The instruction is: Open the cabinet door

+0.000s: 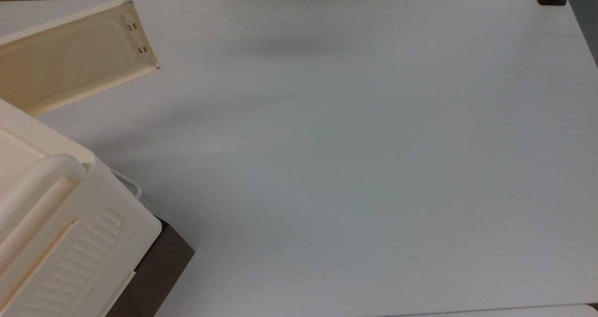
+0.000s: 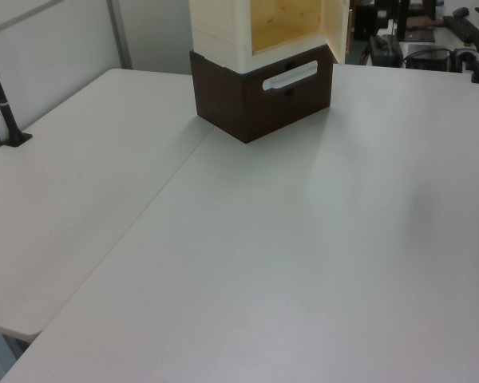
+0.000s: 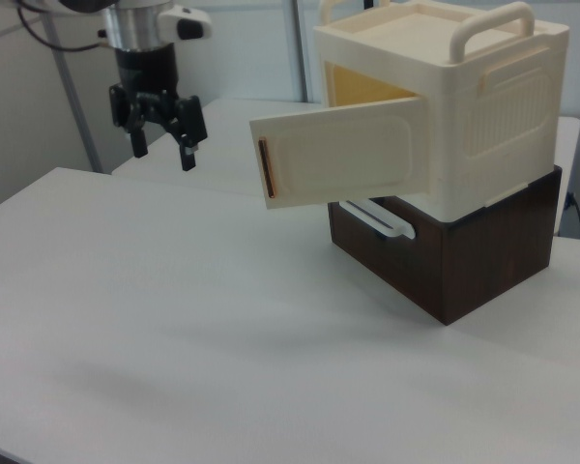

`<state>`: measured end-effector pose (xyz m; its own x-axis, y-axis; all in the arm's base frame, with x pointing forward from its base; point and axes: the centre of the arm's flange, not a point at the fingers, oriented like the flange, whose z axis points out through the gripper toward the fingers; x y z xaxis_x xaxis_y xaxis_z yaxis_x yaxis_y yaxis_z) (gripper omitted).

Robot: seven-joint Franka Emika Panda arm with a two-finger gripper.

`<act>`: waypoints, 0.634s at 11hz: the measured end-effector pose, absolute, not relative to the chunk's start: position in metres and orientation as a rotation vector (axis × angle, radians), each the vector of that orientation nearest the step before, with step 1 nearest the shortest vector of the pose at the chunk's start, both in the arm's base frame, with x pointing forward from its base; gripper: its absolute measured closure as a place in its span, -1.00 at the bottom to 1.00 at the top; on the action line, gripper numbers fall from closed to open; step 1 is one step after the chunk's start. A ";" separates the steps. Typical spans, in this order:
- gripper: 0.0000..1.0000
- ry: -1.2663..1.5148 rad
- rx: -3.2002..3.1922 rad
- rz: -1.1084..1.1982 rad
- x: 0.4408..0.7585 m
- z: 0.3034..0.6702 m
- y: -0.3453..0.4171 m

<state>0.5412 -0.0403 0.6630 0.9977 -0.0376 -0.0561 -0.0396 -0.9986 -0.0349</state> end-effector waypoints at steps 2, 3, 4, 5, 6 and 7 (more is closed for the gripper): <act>-1.00 0.000 -3.140 0.095 0.550 0.650 -0.008; -1.00 -0.017 -3.141 0.104 0.552 0.646 -0.005; -1.00 -0.026 -3.140 0.112 0.552 0.644 -0.005; -1.00 -0.024 -3.140 0.115 0.552 0.643 -0.006; -1.00 -0.021 -3.140 0.115 0.552 0.643 -0.007; -1.00 -0.014 -3.140 0.115 0.552 0.643 -0.009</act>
